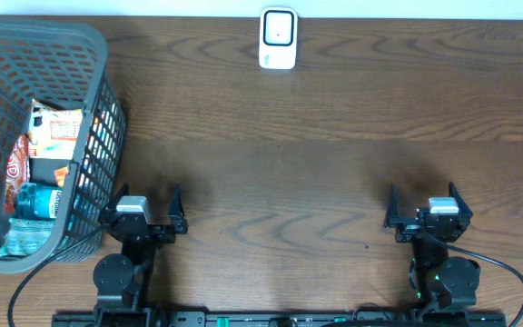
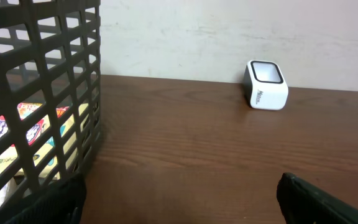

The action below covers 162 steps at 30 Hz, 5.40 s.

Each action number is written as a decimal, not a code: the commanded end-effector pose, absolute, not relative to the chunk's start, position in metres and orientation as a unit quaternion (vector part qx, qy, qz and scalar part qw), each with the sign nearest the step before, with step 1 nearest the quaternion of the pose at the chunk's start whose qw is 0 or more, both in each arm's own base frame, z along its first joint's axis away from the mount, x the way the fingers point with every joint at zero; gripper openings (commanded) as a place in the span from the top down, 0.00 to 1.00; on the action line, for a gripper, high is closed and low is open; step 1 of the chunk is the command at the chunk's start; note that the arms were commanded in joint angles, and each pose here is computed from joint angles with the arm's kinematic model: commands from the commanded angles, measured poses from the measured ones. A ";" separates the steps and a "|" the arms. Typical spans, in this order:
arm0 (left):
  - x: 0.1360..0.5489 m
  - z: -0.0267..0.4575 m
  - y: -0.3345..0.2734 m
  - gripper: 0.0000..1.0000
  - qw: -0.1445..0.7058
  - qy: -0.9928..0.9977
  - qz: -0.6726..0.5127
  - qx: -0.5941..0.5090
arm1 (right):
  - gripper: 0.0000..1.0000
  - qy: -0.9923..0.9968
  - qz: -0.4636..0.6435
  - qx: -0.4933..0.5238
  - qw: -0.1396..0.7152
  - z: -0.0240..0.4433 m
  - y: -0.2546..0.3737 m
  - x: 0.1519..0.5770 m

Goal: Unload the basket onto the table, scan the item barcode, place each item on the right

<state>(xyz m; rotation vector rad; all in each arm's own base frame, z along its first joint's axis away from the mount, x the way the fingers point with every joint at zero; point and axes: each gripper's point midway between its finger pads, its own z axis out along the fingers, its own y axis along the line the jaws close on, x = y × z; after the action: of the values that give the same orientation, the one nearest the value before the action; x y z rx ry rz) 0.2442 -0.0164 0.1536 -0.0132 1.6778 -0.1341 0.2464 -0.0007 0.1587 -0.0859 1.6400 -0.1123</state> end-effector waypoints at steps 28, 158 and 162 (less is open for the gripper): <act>0.244 0.138 -0.018 0.02 0.650 0.758 -0.058 0.000 | 0.01 0.731 -0.059 -0.036 0.679 0.158 -0.004 0.246; 0.292 0.406 -0.009 0.02 0.509 0.813 -0.184 -0.216 | 0.01 0.731 -0.059 -0.036 0.679 0.158 -0.004 0.246; 0.309 0.422 0.037 0.02 0.487 0.818 -0.109 -0.287 | 0.01 0.731 -0.059 -0.036 0.679 0.158 -0.004 0.246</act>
<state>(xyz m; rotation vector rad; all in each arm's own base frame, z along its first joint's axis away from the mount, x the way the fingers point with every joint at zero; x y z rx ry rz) 0.2937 -0.0146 0.4063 -0.5037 2.0459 -0.4872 0.2464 -0.0007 0.1585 -0.0859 1.6407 -0.1123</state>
